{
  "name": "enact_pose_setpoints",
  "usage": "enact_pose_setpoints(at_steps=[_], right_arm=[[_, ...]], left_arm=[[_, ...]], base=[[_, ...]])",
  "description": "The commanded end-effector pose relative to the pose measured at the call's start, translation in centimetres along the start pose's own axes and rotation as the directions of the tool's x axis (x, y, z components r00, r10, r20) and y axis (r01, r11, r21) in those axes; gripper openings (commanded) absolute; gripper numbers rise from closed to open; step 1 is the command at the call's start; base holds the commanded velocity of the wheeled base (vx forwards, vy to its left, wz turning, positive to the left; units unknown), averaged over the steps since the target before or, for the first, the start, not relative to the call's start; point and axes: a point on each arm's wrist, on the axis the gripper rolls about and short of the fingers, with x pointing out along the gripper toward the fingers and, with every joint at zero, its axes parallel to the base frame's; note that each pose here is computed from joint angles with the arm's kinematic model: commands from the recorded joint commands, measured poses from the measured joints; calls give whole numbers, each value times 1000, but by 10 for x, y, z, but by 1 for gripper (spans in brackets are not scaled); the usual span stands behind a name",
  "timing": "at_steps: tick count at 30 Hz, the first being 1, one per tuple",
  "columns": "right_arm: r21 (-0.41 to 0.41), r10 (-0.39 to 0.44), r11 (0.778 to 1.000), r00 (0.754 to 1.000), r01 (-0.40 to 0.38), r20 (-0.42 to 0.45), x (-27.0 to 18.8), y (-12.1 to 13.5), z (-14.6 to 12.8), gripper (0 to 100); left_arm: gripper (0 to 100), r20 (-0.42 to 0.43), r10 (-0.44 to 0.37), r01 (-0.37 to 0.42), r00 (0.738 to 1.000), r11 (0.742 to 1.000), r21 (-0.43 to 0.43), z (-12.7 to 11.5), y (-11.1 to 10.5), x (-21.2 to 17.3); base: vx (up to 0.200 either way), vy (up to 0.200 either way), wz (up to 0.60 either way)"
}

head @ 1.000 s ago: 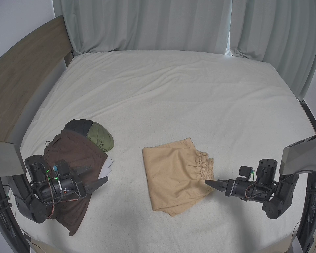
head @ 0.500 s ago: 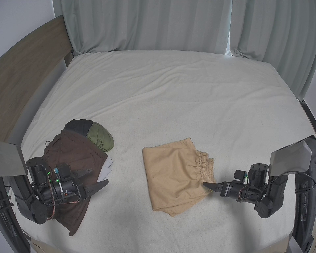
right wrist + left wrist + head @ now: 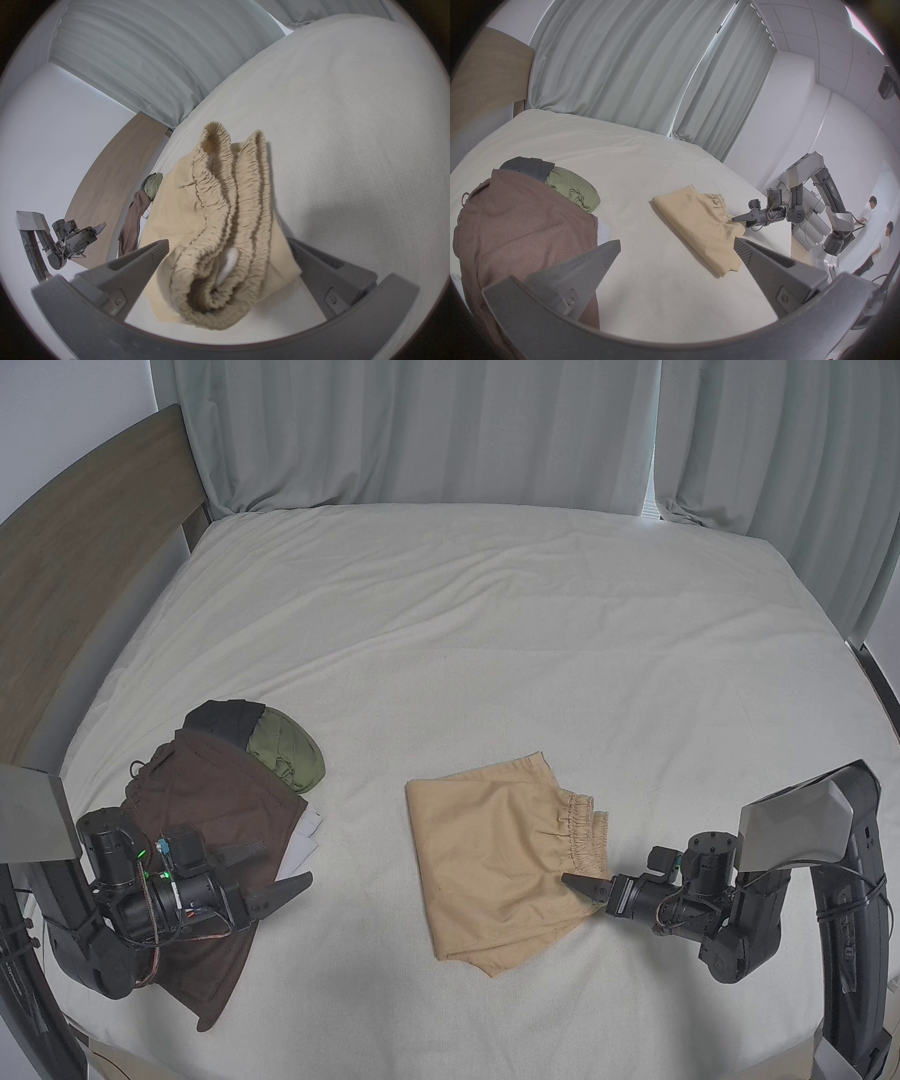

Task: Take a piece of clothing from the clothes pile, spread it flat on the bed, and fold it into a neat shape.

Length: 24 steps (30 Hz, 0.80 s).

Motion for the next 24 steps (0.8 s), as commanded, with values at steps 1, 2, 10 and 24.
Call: enact_pose_setpoints(at_steps=[1,2,10,24], right_arm=[[12,7,1000,999,-7,-33,5,3,-8,100],[11,10,1000,999,-10,-31,5,4,-8,100],[10,11,1000,999,-10,-32,5,4,-8,0],[9,16,1000,999,-16,-32,4,6,-8,0]], left_arm=[[100,1,1,-1,1000,1000,0,0,0,0],[100,1,3,-3,1000,1000,0,0,1,0],[100,8,1,-1,1000,1000,10,2,2,1],[100,13,5,-6,1000,1000,11,3,3,1]], base=[[0,0,0],[0,0,0],[0,0,0],[0,0,0]])
